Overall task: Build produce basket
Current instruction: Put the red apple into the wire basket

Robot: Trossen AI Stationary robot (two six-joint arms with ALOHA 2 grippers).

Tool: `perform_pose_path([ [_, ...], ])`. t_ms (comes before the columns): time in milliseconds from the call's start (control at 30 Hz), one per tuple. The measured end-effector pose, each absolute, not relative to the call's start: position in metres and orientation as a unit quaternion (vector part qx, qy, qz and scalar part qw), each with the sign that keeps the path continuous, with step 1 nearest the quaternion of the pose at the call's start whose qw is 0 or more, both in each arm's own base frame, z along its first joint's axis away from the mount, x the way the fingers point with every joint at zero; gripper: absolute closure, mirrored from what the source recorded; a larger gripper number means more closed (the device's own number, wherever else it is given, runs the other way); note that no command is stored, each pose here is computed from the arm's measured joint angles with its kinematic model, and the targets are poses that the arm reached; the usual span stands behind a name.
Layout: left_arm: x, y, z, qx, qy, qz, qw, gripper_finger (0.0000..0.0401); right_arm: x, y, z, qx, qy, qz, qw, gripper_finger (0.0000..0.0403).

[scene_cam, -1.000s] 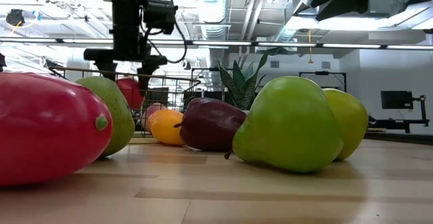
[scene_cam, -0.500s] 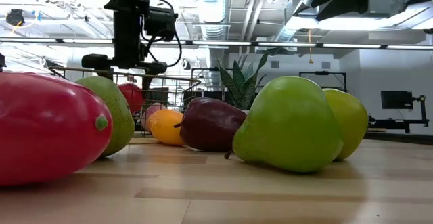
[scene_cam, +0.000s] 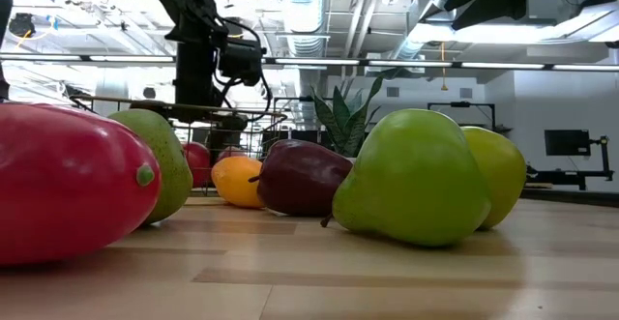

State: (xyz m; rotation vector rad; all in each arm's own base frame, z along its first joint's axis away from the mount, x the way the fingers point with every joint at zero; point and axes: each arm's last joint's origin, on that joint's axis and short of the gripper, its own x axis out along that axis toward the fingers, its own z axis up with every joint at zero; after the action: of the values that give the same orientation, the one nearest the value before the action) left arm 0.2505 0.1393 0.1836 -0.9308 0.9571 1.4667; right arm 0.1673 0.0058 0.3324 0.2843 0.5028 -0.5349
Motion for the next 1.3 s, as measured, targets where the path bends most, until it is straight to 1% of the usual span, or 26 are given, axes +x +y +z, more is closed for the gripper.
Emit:
perform_pose_path([
  [100,0.2515,0.1408,0.1837,-0.388,0.404,0.614,0.556,0.0062,0.1673,0.0059,0.3324,0.138,0.245,-0.260,0.924,0.0129],
  [467,0.2513,0.1403,0.1837,-0.394,0.399,0.619,0.551,0.0060,0.1673,0.0058,0.3324,0.138,0.245,-0.260,0.924,0.0129],
  [567,0.2517,0.1403,0.1837,-0.400,0.396,0.618,0.549,0.0047,0.1673,0.0058,0.3324,0.137,0.245,-0.260,0.924,0.0129],
  [733,0.2518,0.1402,0.1836,-0.405,0.391,0.620,0.546,0.0011,0.1674,0.0059,0.3324,0.138,0.245,-0.260,0.924,0.0129],
  [800,0.2520,0.1403,0.1837,-0.407,0.389,0.621,0.546,0.0004,0.1674,0.0058,0.3324,0.138,0.245,-0.260,0.924,0.0129],
  [1300,0.2536,0.1397,0.1852,-0.426,0.393,0.608,0.543,0.0002,0.1674,0.0058,0.3325,0.139,0.245,-0.261,0.924,0.0129],
])
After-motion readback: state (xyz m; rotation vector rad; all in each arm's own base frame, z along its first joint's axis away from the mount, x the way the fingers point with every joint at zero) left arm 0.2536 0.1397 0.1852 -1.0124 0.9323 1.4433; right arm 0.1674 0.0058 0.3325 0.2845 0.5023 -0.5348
